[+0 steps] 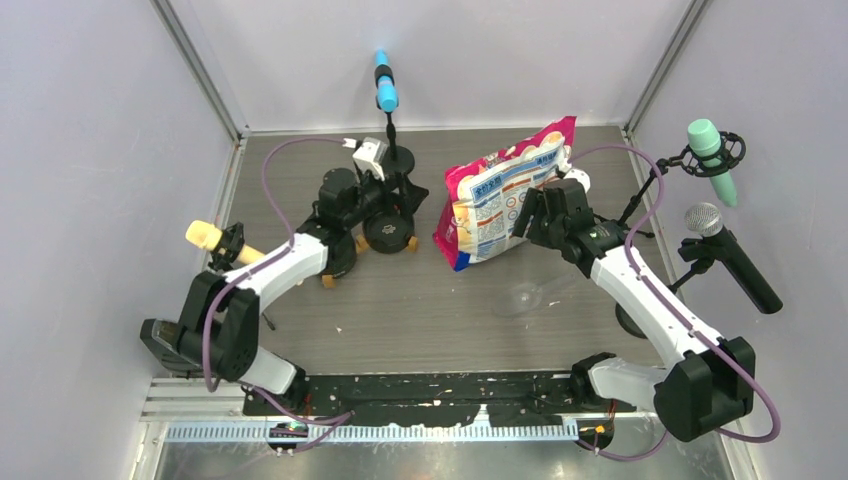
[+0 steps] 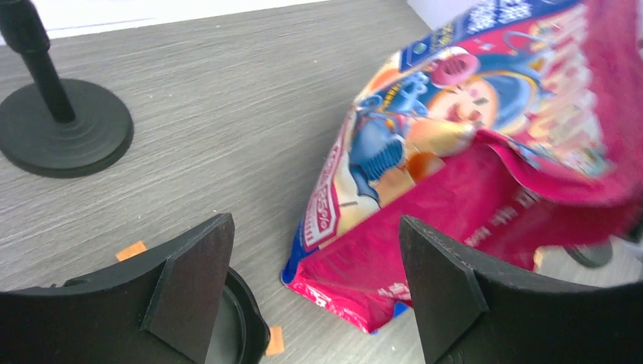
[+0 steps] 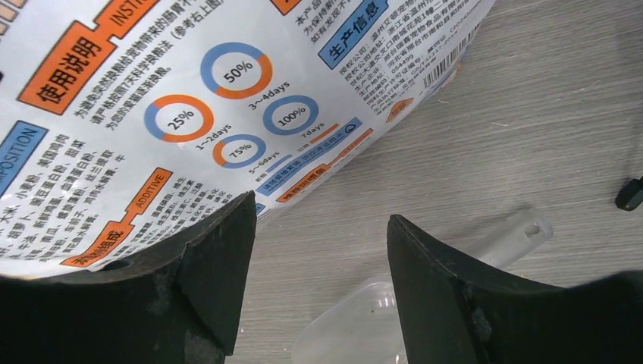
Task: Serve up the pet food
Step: Adjust the pet food bag at the center of the board.
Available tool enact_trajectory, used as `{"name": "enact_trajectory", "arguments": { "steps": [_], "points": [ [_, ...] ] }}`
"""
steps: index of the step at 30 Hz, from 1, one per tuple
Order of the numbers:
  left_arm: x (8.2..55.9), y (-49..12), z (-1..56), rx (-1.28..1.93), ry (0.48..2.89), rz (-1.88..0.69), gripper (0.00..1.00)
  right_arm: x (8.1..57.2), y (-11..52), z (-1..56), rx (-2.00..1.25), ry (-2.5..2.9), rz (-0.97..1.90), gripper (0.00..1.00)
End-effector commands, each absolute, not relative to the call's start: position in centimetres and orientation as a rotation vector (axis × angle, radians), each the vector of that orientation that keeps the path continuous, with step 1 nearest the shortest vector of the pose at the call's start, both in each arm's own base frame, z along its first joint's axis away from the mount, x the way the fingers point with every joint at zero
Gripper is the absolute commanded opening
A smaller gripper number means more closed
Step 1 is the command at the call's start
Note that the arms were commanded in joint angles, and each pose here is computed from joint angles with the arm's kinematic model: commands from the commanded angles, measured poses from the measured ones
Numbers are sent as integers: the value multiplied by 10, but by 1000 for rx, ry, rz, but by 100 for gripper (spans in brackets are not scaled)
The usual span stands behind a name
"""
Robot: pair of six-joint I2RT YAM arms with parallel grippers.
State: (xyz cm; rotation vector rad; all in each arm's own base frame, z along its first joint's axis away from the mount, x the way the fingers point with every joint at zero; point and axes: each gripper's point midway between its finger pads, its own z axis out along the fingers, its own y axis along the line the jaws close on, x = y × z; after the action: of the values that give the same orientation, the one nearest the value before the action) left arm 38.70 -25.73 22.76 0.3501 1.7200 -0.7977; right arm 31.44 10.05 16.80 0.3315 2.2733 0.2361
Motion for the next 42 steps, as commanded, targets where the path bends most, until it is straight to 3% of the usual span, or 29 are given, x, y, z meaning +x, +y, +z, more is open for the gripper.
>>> {"name": "enact_trajectory", "arguments": {
  "steps": [1,5,11,17,26,36,42],
  "points": [
    [429,-260,230,146,1755,-766,82,321,100,164,378,2250,242,71],
    [468,-283,198,56,1914,-741,72,323,97,151,395,2259,221,71],
    [488,-340,174,131,1985,-900,69,336,93,145,396,2249,180,71],
    [455,-379,151,346,2026,-1115,64,357,94,135,360,2251,199,71],
    [400,-378,129,429,2051,-1345,61,397,82,125,360,2228,258,71],
    [375,-367,129,470,2043,-1352,57,420,106,117,300,2249,392,71],
    [380,-359,145,467,2022,-1240,56,421,98,128,362,2236,332,70]
  ]
}}
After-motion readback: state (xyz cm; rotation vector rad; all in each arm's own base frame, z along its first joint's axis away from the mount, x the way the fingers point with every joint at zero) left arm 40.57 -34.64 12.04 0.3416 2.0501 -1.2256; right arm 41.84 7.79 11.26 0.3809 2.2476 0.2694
